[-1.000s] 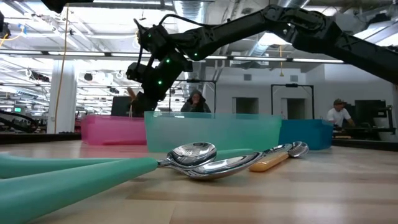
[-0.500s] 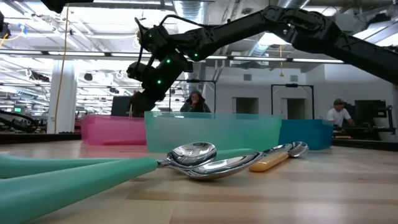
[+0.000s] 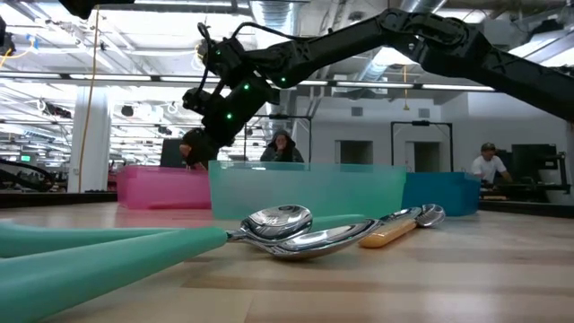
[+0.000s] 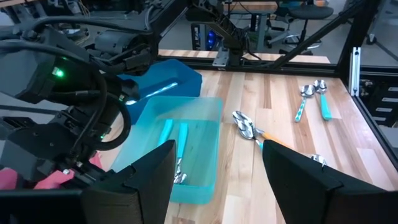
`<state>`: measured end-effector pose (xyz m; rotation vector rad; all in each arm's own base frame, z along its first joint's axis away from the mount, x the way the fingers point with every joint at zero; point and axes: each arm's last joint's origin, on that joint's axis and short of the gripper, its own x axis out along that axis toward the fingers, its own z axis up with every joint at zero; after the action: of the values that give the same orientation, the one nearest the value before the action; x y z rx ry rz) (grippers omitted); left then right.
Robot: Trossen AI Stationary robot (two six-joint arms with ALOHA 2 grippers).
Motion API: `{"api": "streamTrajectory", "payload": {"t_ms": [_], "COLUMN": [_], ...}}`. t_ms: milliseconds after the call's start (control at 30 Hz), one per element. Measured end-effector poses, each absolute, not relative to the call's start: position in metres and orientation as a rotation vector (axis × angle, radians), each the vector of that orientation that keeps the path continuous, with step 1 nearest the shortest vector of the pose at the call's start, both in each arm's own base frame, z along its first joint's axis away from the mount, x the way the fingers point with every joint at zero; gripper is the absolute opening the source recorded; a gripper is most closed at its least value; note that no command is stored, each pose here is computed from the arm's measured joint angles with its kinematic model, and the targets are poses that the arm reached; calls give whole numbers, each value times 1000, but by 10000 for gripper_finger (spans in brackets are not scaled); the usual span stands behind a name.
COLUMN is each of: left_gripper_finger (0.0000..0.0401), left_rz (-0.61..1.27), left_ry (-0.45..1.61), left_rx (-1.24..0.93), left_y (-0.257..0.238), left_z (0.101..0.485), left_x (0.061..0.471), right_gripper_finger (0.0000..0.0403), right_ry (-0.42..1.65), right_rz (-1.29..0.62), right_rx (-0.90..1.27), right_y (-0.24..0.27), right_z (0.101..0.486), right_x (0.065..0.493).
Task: Sort silverware by color (type)
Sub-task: Put the left orange spoon into the red bin, then put the left patterned blue spoon into the blue bin
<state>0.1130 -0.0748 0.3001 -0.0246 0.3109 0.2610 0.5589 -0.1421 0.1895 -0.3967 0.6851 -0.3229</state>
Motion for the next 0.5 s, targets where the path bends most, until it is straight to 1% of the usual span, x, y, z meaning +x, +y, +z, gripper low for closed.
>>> {"api": "streamTrajectory", "payload": {"t_ms": [100, 233, 400, 500], "left_gripper_finger": [226, 226, 226, 226], "left_rz": [250, 234, 234, 214], "left_ry": [315, 322, 325, 350], "left_rx": [-32, -38, -36, -26], "left_y": [-75, -76, -76, -76], "left_z": [300, 300, 300, 298], "left_x": [113, 113, 113, 112], "right_gripper_finger": [238, 261, 269, 269], "right_ry": [678, 630, 597, 631], "right_rz": [-290, -264, -248, -232], "right_rx": [-372, -328, -327, -358], "right_y": [-142, -140, -139, -138], "right_z": [189, 203, 223, 239], "right_x": [559, 558, 554, 545]}}
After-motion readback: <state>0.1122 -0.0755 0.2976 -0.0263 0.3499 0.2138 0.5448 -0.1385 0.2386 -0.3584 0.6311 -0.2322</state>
